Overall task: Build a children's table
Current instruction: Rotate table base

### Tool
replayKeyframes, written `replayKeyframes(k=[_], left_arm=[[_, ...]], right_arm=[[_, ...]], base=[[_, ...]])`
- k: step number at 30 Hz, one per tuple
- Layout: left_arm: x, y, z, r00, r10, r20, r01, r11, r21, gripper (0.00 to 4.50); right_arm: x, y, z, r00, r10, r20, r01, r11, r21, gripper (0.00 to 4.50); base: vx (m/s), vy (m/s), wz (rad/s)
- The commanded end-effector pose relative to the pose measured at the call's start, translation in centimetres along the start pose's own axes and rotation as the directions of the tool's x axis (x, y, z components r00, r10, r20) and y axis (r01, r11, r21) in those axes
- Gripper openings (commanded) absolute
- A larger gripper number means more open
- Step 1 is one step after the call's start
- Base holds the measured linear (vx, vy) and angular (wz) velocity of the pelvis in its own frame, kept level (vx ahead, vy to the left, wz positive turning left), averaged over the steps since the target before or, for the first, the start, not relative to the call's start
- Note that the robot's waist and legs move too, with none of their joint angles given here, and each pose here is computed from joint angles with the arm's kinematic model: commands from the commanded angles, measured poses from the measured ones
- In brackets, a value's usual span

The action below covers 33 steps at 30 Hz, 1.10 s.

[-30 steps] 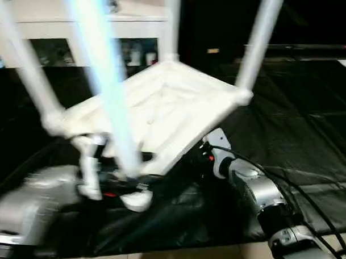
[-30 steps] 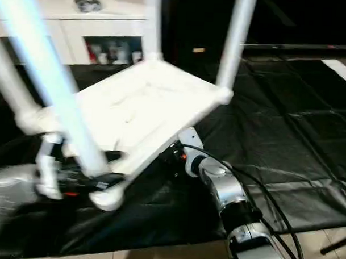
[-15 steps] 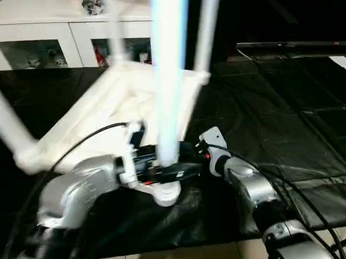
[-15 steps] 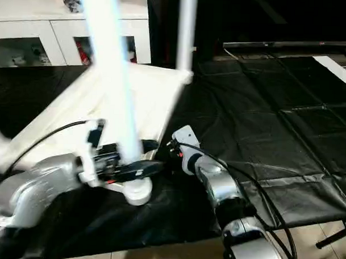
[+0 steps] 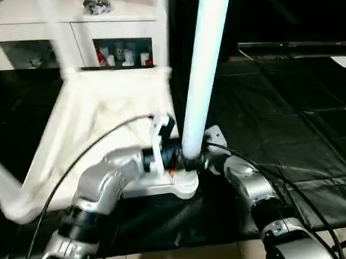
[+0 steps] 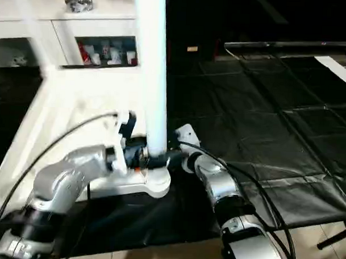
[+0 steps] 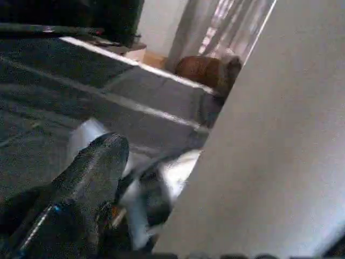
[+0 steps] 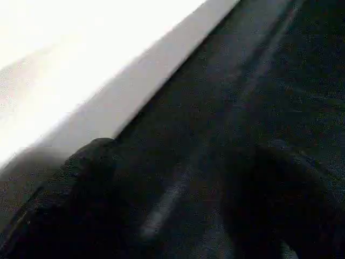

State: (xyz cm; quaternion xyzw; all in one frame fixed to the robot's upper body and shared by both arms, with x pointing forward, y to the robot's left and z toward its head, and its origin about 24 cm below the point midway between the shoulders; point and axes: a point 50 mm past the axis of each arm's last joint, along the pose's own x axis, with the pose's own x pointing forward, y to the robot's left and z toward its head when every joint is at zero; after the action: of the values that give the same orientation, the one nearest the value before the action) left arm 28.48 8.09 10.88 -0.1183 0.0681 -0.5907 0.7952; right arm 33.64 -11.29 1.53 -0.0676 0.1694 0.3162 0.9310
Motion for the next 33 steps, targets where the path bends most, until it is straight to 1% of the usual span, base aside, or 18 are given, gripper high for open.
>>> replayKeyframes(k=[1,2,5,6,7,9,10,11,12,14,17,20,21,24,26,27,30,33], left_arm=[[-0.7,-0.1,0.3,1.0,-0.002,-0.008,0.002,1.0,0.024,4.42],[-1.4,-0.2,0.1,0.999,-0.008,-0.044,0.01,0.999,0.035,4.42],[-2.4,-0.4,-0.5,0.994,-0.011,-0.111,0.017,0.999,0.047,4.42],[-2.8,-0.4,-0.8,0.988,-0.011,-0.152,0.02,0.998,0.059,4.42],[-3.5,-0.5,-1.4,0.974,-0.012,-0.227,0.032,0.996,0.084,4.42],[-4.2,-0.5,-2.2,0.951,-0.007,-0.31,0.043,0.993,0.108,4.42],[-4.2,-0.5,-2.2,0.951,-0.007,-0.31,0.043,0.993,0.108,4.42],[-4.7,-0.4,-2.9,0.926,0.008,-0.377,0.042,0.991,0.125,4.42],[-4.8,-0.4,-3.1,0.918,0.013,-0.396,0.043,0.99,0.132,4.42],[-5.3,-0.2,-3.8,0.878,0.041,-0.478,0.049,0.983,0.174,4.15],[-5.8,0.0,-4.2,0.832,0.066,-0.551,0.067,0.974,0.218,4.03],[-6.0,0.2,-4.3,0.812,0.079,-0.578,0.073,0.969,0.235,3.69],[-6.1,0.5,-4.4,0.802,0.091,-0.59,0.075,0.965,0.25,3.66],[-6.2,0.8,-4.4,0.797,0.107,-0.595,0.065,0.963,0.261,3.25],[-6.2,0.8,-4.4,0.8,0.109,-0.589,0.06,0.964,0.259,3.25],[-6.1,1.0,-4.5,0.805,0.108,-0.583,0.058,0.964,0.259,3.19],[-6.1,1.4,-4.7,0.814,0.122,-0.568,0.031,0.967,0.252,2.76],[-6.1,1.8,-4.7,0.813,0.146,-0.564,0.012,0.963,0.268,2.59]], right_arm=[[-0.6,-0.9,0.3,0.999,-0.029,0.038,0.028,1.0,0.012,4.5],[-1.3,-1.8,0.3,0.997,-0.06,0.052,0.06,0.998,0.011,4.5],[-2.2,-2.7,0.2,0.996,-0.063,0.06,0.062,0.998,0.022,4.5],[-2.6,-3.1,0.2,0.997,-0.06,0.056,0.06,0.998,0.002,4.5],[-3.2,-3.3,0.2,0.998,-0.013,0.056,0.013,1.0,0.004,4.5],[-3.9,-3.5,0.5,0.995,0.047,0.085,-0.047,0.999,-0.008,4.5],[-3.9,-3.5,0.5,0.995,0.047,0.085,-0.047,0.999,-0.008,4.5],[-4.6,-3.5,0.8,0.99,0.1,0.1,-0.095,0.994,-0.054,4.5],[-4.8,-3.5,0.8,0.988,0.117,0.101,-0.11,0.992,-0.068,4.5],[-5.9,-3.4,1.2,0.973,0.21,0.095,-0.198,0.973,-0.12,4.5],[-7.7,-3.0,1.7,0.941,0.33,0.074,-0.316,0.936,-0.158,4.5],[-9.0,-2.6,1.7,0.91,0.413,0.034,-0.403,0.9,-0.165,4.5],[-10.0,-2.2,1.4,0.876,0.483,-0.01,-0.478,0.865,-0.153,4.5],[-11.1,-1.8,1.2,0.838,0.544,-0.047,-0.545,0.827,-0.142,4.5],[-11.5,-1.6,1.2,0.823,0.565,-0.059,-0.567,0.814,-0.127,4.5],[-12.1,-1.4,1.3,0.801,0.594,-0.075,-0.599,0.793,-0.114,4.5],[-12.7,-1.2,1.5,0.788,0.609,-0.088,-0.616,0.782,-0.094,4.5],[-12.7,-1.3,1.6,0.788,0.609,-0.09,-0.615,0.783,-0.092,4.5]], base=[[0.0,0.0,0.0],[0.0,0.0,0.0],[0.0,0.0,0.0],[0.0,0.0,0.0],[0.0,0.0,0.0],[0.0,0.0,0.0],[0.0,0.0,0.0],[0.0,0.0,0.0],[0.0,0.0,0.0],[0.0,0.0,0.0],[0.0,0.0,0.0],[0.0,0.0,0.0],[0.0,0.0,0.0],[0.0,0.0,0.0],[0.0,0.0,0.0],[0.0,0.0,0.0],[0.0,0.0,0.0],[0.0,0.0,0.0]])
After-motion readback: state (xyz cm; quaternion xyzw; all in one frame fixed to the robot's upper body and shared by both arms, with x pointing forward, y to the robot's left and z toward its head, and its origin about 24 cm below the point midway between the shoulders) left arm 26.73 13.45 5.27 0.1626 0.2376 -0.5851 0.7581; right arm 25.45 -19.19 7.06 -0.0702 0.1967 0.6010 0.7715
